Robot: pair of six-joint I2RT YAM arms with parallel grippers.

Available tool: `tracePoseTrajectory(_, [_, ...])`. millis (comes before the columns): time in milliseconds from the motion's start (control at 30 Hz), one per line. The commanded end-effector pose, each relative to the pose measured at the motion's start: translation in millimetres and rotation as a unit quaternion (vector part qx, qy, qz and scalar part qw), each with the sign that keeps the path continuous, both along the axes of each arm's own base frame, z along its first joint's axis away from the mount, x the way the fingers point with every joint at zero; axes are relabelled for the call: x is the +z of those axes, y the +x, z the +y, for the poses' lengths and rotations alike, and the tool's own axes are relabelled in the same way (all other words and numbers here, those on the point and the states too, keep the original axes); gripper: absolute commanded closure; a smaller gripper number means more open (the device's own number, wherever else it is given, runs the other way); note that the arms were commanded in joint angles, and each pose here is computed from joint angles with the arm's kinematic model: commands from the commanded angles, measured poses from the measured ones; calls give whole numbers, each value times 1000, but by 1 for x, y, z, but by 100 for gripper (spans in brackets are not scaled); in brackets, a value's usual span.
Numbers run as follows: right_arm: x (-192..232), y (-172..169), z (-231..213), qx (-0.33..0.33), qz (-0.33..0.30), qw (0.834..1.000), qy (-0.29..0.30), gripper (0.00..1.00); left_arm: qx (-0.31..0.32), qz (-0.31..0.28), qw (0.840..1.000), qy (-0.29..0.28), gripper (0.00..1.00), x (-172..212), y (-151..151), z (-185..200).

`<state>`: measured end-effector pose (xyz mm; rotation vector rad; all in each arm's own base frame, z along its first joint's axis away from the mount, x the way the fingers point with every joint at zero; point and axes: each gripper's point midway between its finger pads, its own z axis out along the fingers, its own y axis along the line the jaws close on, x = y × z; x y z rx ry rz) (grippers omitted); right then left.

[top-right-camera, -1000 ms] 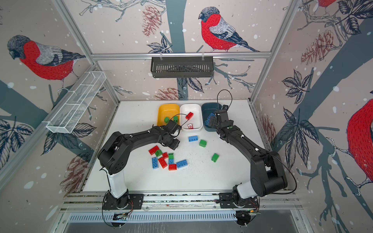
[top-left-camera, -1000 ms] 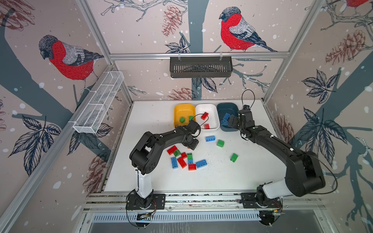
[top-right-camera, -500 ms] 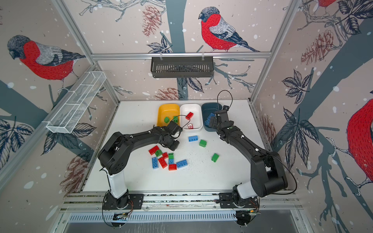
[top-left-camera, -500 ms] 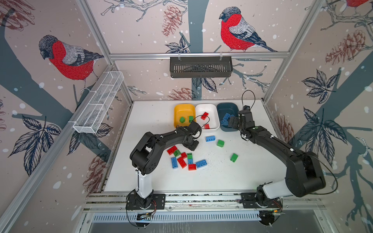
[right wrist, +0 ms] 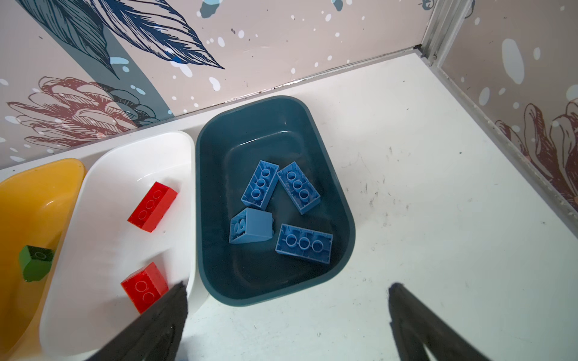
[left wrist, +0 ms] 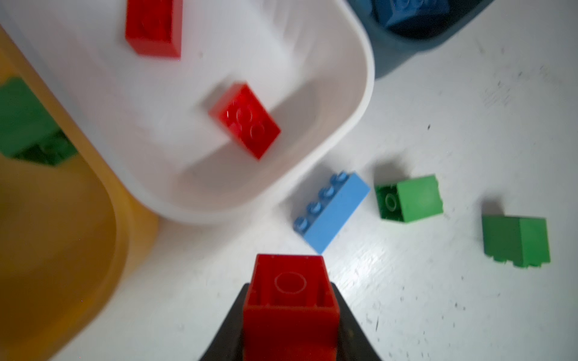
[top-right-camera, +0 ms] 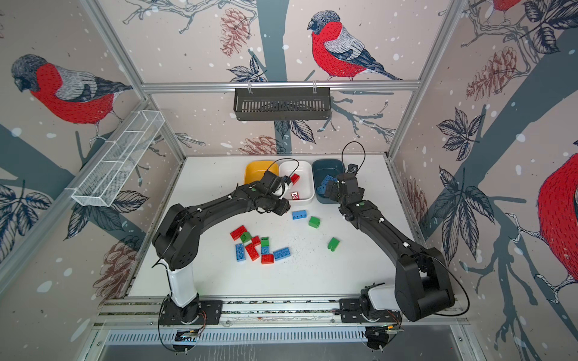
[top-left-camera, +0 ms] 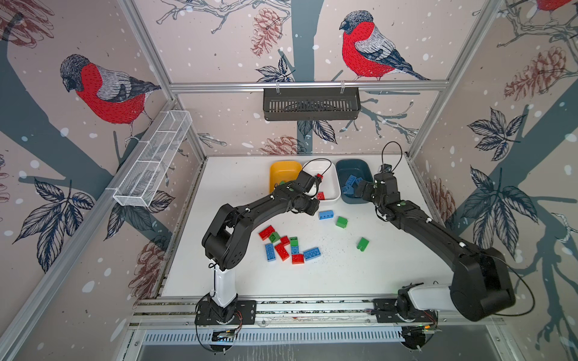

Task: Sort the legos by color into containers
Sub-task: 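Carry the red brick to the white tub while the right gripper hovers, then open the left gripper over the white tub and lift away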

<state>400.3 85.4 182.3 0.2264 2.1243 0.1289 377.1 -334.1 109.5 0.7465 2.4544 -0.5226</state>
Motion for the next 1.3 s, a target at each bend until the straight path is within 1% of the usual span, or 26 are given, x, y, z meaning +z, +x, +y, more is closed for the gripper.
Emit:
tracePoseTrajectory(0, [13, 0, 12, 36, -31, 999, 16, 1, 45, -31, 997, -57, 73, 26, 38, -20])
tracePoseTrajectory(67, [17, -5, 21, 65, -42, 997, 27, 0, 71, -37, 994, -69, 73, 31, 58, -25])
tracePoseTrajectory(167, [18, -13, 32, 100, -44, 993, 34, 1, 89, -44, 992, -80, 73, 33, 78, -31])
tracePoseTrajectory(300, [26, -25, 35, 120, -57, 991, 34, 1, 114, -38, 988, -100, 73, 36, 102, -34])
tracePoseTrajectory(367, [27, -29, 34, 123, -60, 990, 35, 1, 129, -29, 984, -120, 73, 34, 115, -33])
tracePoseTrajectory(500, [31, -36, 32, 122, -67, 990, 35, 1, 138, -7, 978, -157, 72, 27, 132, -36])
tracePoseTrajectory(567, [32, -39, 28, 117, -67, 990, 32, 1, 141, -3, 977, -162, 72, 24, 141, -38])
tracePoseTrajectory(633, [32, -42, 25, 112, -67, 991, 26, 1, 145, -4, 977, -155, 70, 17, 150, -39])
tracePoseTrajectory(700, [31, -45, 21, 105, -67, 992, 21, 1, 151, -18, 977, -147, 68, 17, 162, -40])
tracePoseTrajectory(767, [31, -47, 18, 103, -67, 992, 18, 1, 162, -31, 977, -133, 61, 14, 174, -39])
tracePoseTrajectory(800, [31, -48, 18, 102, -66, 992, 17, 1, 161, -33, 978, -130, 56, 14, 177, -39])
tracePoseTrajectory(867, [30, -50, 16, 100, -67, 993, 17, 1, 160, -35, 977, -132, 40, 20, 182, -41])
tracePoseTrajectory(967, [27, -51, 15, 98, -65, 993, 16, 0, 158, -48, 977, -138, 28, 35, 182, -42])
tracePoseTrajectory(1133, [25, -49, 18, 103, -63, 992, 21, 1, 142, -73, 980, -121, 18, 50, 164, -40])
tracePoseTrajectory(1200, [23, -48, 22, 111, -60, 992, 24, 1, 135, -88, 982, -103, 12, 55, 152, -39])
tracePoseTrajectory(1267, [19, -47, 24, 114, -54, 992, 27, 0, 132, -108, 982, -79, 4, 59, 138, -37])
